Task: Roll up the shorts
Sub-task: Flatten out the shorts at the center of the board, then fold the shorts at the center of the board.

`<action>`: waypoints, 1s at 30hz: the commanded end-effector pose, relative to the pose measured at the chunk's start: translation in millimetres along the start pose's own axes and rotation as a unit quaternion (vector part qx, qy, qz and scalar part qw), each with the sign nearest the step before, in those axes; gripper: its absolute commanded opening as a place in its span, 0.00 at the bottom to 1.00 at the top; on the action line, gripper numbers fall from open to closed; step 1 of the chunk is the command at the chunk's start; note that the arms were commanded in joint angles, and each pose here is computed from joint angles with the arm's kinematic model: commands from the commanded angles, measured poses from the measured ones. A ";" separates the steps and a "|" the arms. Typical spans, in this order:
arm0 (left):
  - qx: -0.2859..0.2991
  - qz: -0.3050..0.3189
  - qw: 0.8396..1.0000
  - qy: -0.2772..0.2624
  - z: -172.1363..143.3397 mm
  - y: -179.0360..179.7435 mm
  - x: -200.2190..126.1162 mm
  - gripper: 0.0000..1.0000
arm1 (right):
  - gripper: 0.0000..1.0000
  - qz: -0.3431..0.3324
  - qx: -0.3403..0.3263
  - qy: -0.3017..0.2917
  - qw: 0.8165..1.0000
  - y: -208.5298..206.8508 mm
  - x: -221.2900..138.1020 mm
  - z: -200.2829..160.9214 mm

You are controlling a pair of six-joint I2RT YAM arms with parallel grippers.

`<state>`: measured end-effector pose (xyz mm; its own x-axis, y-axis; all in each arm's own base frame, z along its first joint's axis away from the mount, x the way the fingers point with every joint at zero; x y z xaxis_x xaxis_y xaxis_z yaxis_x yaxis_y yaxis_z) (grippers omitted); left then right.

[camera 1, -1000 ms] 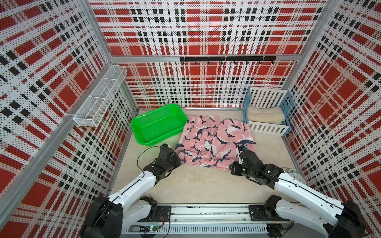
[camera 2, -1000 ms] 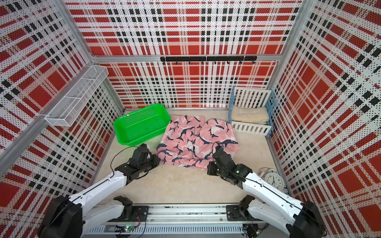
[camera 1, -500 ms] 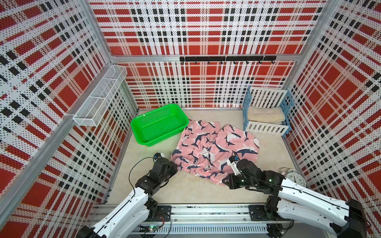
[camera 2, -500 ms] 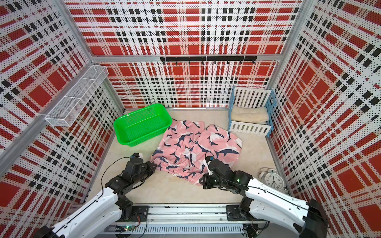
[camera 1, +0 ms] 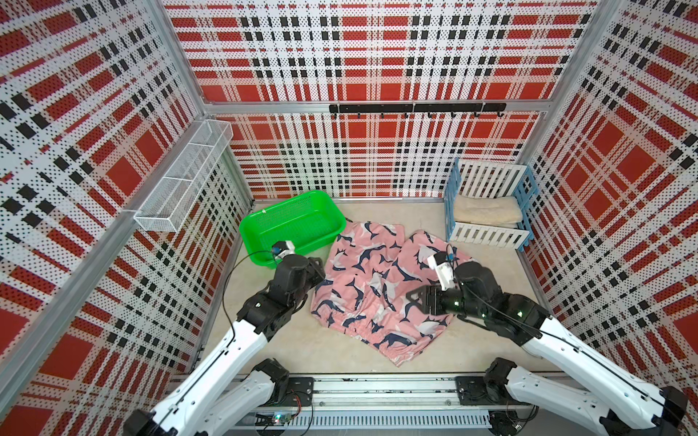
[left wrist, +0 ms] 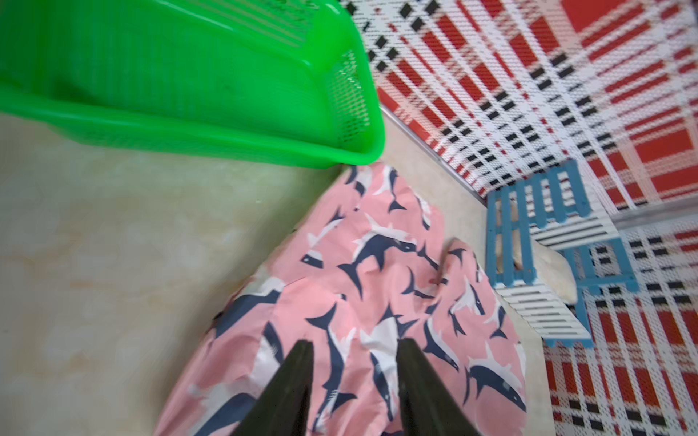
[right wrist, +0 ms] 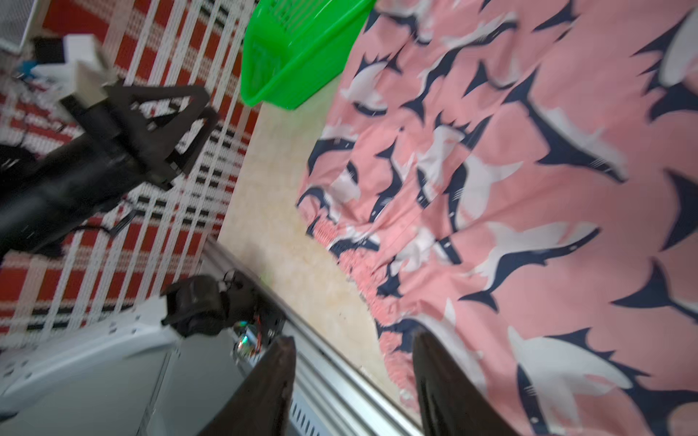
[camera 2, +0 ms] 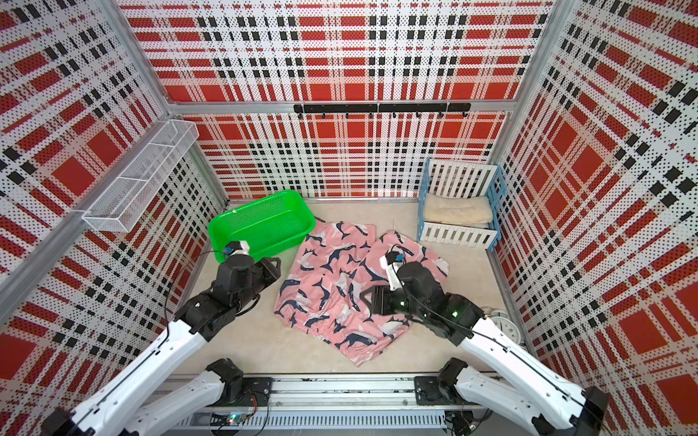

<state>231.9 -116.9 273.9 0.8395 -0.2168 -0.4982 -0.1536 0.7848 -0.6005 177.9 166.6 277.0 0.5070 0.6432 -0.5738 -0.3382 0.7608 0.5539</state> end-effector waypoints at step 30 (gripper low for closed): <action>0.419 -0.131 0.832 0.339 -253.8 -87.7 26.5 0.52 | 0.54 -0.263 0.282 -0.116 0.915 -353.2 22.9 64.6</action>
<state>140.2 -343.6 164.3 0.2792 -0.5330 -0.7987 0.6211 0.7346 -0.2731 346.7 -87.6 102.4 0.6191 0.1142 -0.7770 0.4698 0.7390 0.4829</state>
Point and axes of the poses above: each gripper's point midway between its finger pads, its own x axis out along the fingers, its own y axis along the line the jaws close on, z = x × y, the point moved 7 cm from there along -x, back along the fingers, and after that the axes turned 3 degrees about -x, right-handed, at the moved point
